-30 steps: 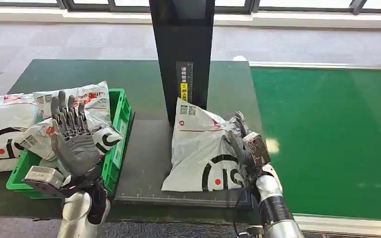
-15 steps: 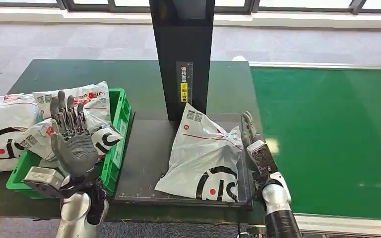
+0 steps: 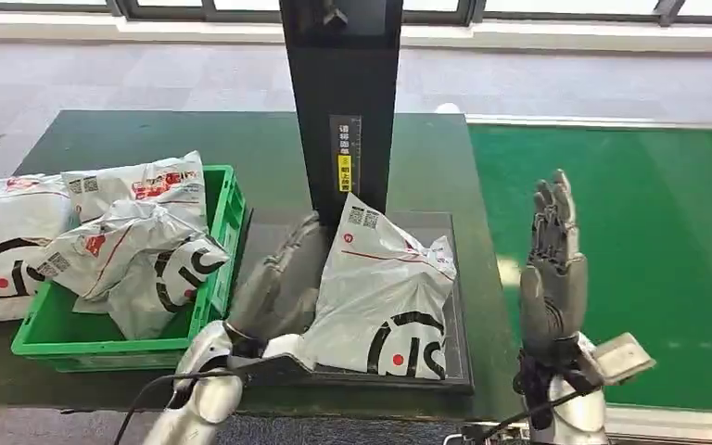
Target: Moved the parcel from conveyor to table for the left to box.
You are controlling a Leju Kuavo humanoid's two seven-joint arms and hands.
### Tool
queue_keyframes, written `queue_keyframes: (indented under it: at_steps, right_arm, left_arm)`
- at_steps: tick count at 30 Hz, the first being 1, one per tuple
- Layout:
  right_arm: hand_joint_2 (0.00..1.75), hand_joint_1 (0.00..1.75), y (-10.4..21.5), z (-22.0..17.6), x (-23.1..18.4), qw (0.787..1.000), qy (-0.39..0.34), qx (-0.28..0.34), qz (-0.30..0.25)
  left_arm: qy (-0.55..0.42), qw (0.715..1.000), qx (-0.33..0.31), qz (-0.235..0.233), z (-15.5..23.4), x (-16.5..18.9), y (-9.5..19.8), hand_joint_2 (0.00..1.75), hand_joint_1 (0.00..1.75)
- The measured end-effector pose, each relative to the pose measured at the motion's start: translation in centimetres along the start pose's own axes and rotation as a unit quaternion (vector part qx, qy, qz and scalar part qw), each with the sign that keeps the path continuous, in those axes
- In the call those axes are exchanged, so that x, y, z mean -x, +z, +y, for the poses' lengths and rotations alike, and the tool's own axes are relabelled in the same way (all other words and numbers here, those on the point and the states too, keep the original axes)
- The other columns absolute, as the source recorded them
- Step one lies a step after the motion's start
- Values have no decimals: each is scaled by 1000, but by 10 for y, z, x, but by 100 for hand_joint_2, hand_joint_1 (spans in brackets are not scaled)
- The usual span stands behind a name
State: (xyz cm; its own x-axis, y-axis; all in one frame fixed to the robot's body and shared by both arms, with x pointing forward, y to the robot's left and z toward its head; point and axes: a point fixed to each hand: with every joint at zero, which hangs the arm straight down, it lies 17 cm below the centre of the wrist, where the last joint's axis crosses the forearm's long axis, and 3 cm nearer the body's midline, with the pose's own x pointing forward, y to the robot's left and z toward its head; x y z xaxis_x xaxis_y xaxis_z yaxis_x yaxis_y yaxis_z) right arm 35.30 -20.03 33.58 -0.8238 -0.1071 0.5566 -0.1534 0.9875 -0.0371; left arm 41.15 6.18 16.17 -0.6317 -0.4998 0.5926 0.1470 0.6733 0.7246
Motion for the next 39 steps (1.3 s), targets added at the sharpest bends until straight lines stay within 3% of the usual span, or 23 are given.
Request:
queue_keyframes:
  at_steps: [2,7,13,19,33,34,35,39]
  right_arm:
    - [175,0,-8,1,-19,1000,7,-3,-25]
    - [175,0,-16,2,-44,998,14,-1,-57]
    - [175,0,-28,13,-57,997,7,-8,-81]
    - [175,0,-35,20,-62,995,5,-12,-94]
    - [175,0,-40,23,-65,995,3,-15,-102]
    - [175,0,-40,24,-65,995,2,-16,-102]
    - [175,0,-40,24,-65,995,3,-16,-103]
    - [175,0,-43,22,-67,994,3,-14,-108]
  left_arm:
    - [-44,998,51,15,-31,7,0,175,0]
    - [-68,993,96,23,-60,13,-4,175,0]
    - [-132,970,192,70,-107,57,-3,175,0]
    - [-138,945,273,116,-149,98,34,175,0]
    - [-137,933,305,131,-160,110,39,175,2]
    - [-137,932,307,134,-160,111,40,175,112]
    - [-137,931,309,136,-161,112,41,175,175]
    - [-146,942,279,116,-154,108,34,175,175]
